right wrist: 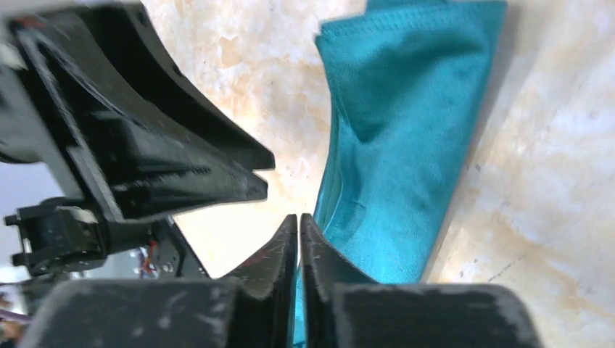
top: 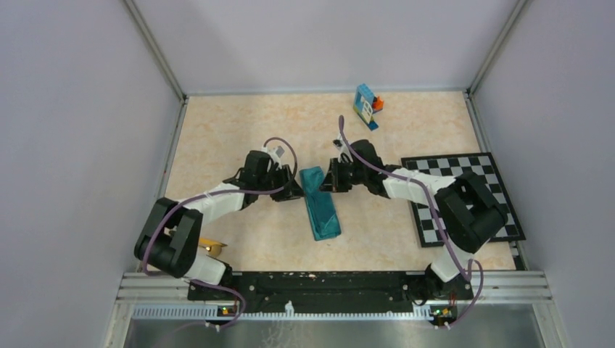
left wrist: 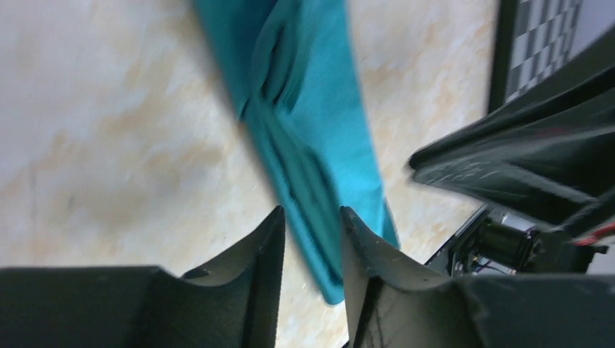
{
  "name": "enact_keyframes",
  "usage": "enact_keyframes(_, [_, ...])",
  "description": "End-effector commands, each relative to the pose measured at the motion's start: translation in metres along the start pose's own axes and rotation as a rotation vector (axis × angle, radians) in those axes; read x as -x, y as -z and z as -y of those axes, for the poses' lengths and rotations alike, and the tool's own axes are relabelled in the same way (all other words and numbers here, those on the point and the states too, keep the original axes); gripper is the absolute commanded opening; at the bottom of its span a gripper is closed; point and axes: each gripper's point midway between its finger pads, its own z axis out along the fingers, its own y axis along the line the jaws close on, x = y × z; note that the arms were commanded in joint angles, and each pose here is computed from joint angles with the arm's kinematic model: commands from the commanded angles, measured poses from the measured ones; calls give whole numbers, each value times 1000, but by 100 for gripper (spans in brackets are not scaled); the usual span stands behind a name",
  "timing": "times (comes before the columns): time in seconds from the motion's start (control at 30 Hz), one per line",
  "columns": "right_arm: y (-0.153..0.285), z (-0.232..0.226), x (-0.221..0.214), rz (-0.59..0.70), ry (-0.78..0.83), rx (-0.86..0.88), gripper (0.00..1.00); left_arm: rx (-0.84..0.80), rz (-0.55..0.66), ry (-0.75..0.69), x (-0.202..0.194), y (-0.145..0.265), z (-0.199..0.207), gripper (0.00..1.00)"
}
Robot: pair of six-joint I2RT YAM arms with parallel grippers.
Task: Fold the napkin into a case and place the utensils inside
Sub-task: Fold the 2/3-rectangle-folded napkin at the center of the board.
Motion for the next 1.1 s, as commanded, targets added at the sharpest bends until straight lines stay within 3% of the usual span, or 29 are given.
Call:
enact_keyframes(0.0, [3, -16, -13, -7, -63, 144, 0, -148, 25, -76, 46, -12, 46, 33])
enact_keyframes(0.13, [2, -17, -30, -30, -118, 202, 0, -186, -3, -62, 66, -39, 55, 21])
enact_keyframes(0.27, [-7, -9, -44, -61, -123, 228, 0, -144, -29, -33, 78, -70, 39, 15])
enact_keyframes(0.43, [-12, -8, -63, -101, -145, 262, 0, -60, -71, -15, 82, -99, 12, 11])
enact_keyframes(0.8, [-18, -3, -136, -220, -164, 230, 0, 19, -113, -10, 81, -115, -23, 10])
enact_keyframes(0.9, [-6, 0, -132, -220, -83, 173, 0, -16, -125, -56, 86, -105, -2, 16])
enact_keyframes(1.07, [15, -14, -113, -212, 53, 153, 0, -152, -68, -139, 107, -58, 60, 37])
